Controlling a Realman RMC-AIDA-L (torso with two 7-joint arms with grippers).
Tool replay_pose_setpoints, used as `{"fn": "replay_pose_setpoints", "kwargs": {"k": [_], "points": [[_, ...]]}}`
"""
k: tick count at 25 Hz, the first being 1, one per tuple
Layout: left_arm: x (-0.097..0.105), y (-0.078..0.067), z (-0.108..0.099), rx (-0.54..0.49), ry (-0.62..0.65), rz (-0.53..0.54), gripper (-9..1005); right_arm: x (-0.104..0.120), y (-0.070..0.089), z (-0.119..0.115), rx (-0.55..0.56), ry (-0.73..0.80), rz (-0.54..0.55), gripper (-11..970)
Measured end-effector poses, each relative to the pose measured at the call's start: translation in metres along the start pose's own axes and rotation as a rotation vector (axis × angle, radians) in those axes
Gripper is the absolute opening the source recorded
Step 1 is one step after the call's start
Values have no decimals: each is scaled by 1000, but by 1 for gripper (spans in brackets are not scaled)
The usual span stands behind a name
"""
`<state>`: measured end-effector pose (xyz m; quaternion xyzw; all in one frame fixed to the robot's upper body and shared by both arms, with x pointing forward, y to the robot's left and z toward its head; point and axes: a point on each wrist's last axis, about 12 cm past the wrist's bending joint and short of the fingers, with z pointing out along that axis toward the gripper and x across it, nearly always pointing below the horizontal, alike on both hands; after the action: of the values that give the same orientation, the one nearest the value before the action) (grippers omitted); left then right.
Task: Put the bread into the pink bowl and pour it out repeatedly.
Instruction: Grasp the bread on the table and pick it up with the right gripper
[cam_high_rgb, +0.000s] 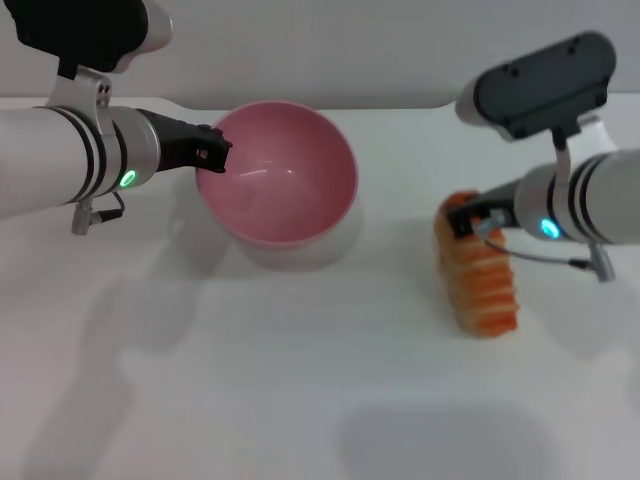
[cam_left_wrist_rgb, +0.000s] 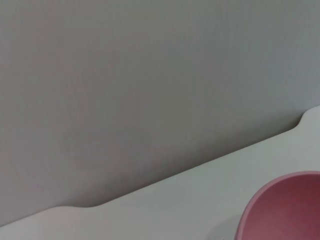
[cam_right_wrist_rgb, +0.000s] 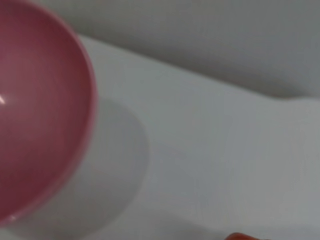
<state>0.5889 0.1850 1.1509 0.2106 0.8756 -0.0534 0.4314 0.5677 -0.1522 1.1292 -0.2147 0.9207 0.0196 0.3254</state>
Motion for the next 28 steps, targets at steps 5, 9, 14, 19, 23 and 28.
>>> {"fn": "replay_pose_setpoints", "kwargs": {"k": [5, 9, 14, 19, 23, 28], "points": [[2, 0, 3, 0, 14, 3, 40, -30, 6, -37, 30, -108, -72, 189], [4, -2, 5, 4, 20, 8, 40, -54, 13, -72, 46, -212, -130, 118], [3, -8, 8, 22, 17, 18, 40, -75, 22, -101, 58, -305, -177, 10], [4, -11, 9, 32, 22, 21, 40, -70, 23, -86, 47, -287, -159, 5], [6, -4, 9, 11, 25, 13, 40, -54, 16, -62, 19, -257, -88, 1], [4, 13, 6, -41, 16, -1, 40, -38, 19, -43, -21, -235, -77, 76]]}}
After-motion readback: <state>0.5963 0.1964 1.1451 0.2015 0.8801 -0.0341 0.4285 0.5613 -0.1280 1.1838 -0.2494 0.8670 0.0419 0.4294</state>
